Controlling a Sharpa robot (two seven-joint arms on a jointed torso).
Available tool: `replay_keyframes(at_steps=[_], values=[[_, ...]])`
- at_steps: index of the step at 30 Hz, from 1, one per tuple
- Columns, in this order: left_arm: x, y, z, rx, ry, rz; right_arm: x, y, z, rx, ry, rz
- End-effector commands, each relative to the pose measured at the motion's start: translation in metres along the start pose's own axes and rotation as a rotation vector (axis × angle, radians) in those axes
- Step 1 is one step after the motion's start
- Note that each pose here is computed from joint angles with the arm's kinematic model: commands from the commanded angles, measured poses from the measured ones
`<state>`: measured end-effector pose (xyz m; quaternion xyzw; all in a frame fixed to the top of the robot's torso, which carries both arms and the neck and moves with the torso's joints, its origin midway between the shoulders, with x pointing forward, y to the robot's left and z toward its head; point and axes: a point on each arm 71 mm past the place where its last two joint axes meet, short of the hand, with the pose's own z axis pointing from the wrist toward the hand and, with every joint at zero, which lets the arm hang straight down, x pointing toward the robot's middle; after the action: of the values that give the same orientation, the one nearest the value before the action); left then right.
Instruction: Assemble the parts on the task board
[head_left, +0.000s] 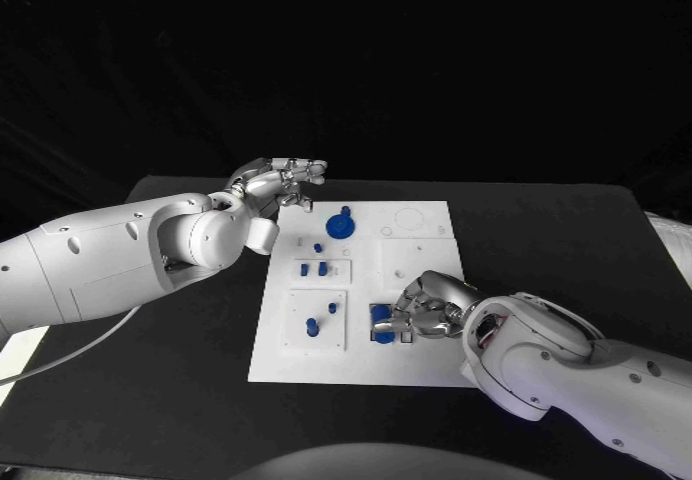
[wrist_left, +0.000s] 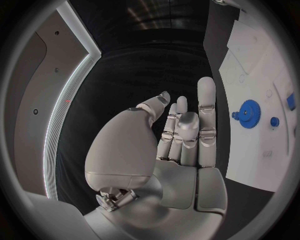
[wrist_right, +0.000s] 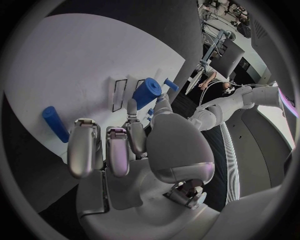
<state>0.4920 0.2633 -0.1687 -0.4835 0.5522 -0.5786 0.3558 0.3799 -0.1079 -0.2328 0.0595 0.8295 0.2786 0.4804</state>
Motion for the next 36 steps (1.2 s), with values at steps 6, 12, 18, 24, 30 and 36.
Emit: replay_keyframes(at_steps=[6,12,18,24,30,36], values=[[0.0005,-0.0011,-0.0006,0.006,0.019,-0.002,-0.001,0.004,-0.01,-0.096,-0.005,-0.037],[-0.001,-0.0012,-0.0008,0.006,0.016,-0.001,-0.003,0.002,-0.013,-0.101,-0.015,-0.045],[-0.001,-0.001,-0.0007,0.005,0.016,-0.001,-0.004,-0.001,-0.011,-0.09,-0.021,-0.047],[-0.0013,-0.001,-0.0008,0.004,0.015,-0.001,-0.004,-0.003,-0.01,-0.079,-0.017,-0.053],[-0.001,-0.0009,-0.0007,0.003,0.016,-0.001,-0.003,-0.003,-0.004,-0.068,-0.02,-0.065],[-0.0003,-0.0007,-0.0003,0.002,0.018,-0.001,0.0,0.001,0.003,-0.076,-0.011,-0.076]])
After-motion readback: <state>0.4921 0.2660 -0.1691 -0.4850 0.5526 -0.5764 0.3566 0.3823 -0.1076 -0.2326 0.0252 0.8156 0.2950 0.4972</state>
